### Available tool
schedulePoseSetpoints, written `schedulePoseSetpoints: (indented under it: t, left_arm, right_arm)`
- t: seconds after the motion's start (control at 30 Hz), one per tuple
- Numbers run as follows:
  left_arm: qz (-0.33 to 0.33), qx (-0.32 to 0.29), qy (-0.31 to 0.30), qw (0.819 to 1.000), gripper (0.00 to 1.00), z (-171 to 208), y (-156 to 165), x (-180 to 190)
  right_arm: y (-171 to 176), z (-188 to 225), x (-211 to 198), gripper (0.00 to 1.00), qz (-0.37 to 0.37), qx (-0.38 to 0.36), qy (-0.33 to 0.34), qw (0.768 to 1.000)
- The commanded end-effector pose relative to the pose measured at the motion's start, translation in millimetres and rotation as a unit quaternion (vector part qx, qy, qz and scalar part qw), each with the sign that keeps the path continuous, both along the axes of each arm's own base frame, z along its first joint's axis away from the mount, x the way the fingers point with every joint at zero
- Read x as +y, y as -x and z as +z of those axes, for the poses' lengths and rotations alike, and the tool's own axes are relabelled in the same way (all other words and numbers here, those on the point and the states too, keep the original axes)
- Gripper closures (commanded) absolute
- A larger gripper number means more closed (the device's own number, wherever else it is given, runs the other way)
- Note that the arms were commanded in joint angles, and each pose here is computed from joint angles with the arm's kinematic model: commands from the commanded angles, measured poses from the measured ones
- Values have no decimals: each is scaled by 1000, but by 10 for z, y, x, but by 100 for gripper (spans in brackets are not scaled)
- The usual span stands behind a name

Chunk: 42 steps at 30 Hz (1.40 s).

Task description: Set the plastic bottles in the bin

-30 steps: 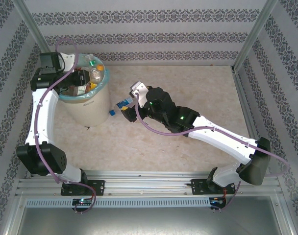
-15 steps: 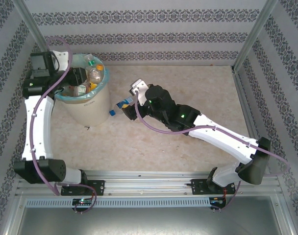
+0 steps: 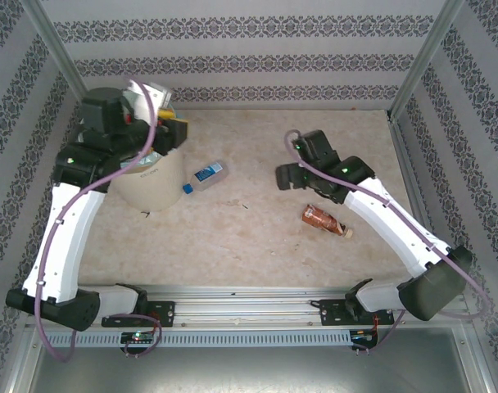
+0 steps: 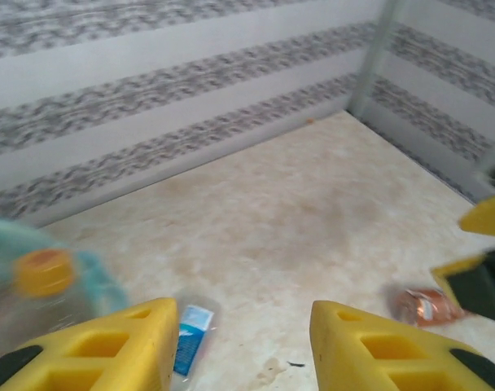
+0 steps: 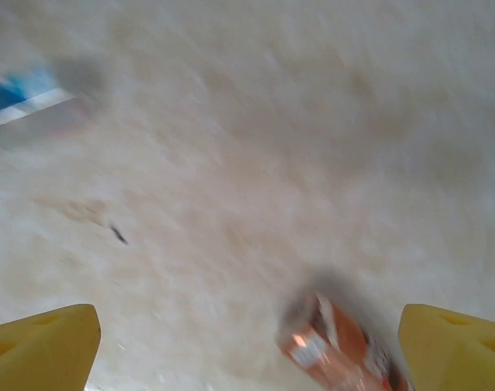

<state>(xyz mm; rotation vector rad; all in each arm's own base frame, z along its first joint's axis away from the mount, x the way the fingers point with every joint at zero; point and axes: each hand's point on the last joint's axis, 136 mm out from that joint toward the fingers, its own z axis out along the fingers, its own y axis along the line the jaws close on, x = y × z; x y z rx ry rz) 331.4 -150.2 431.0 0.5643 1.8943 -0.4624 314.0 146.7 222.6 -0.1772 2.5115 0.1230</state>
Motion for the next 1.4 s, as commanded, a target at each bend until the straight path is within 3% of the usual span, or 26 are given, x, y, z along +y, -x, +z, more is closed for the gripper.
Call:
schedulePoseSetpoints:
  t: [0.0,0.17,0.37,0.7,0.83,0.93,1.07,1.23,1.37]
  left_arm:
    - [-87,-39,-19,995,51,-30,50,-445]
    - [-128,9,-22,992,49,-368,-46,-823]
    - [-164,52,3,985,47,-643,-92,-1109]
    - [-163,73,-12,984,45,-861,-122,-1125]
    - [-160,77,-16,984,45,-894,-132,-1114]
    - [-158,75,-19,984,45,-882,-130,-1100]
    - [-149,64,-25,986,45,-840,-145,-1067]
    - [-122,37,-17,992,42,-663,-200,-1002]
    - [-115,16,11,993,40,-476,-192,-995]
  right_arm:
    - [450,-515,-417,3,-65,127,17,990]
    - [491,-909,-737,2,-108,170,26,979]
    - [370,-1265,-746,2,-65,210,68,973]
    - [316,-1773,-555,2,6,270,125,955]
    - [301,-1910,-528,10,8,290,136,947]
    - [265,-1906,-498,19,10,288,136,948]
    - [236,-1833,-474,39,11,280,127,951]
    - [209,-1482,-436,43,4,243,99,965]
    - [136,-965,-267,44,7,176,20,984]
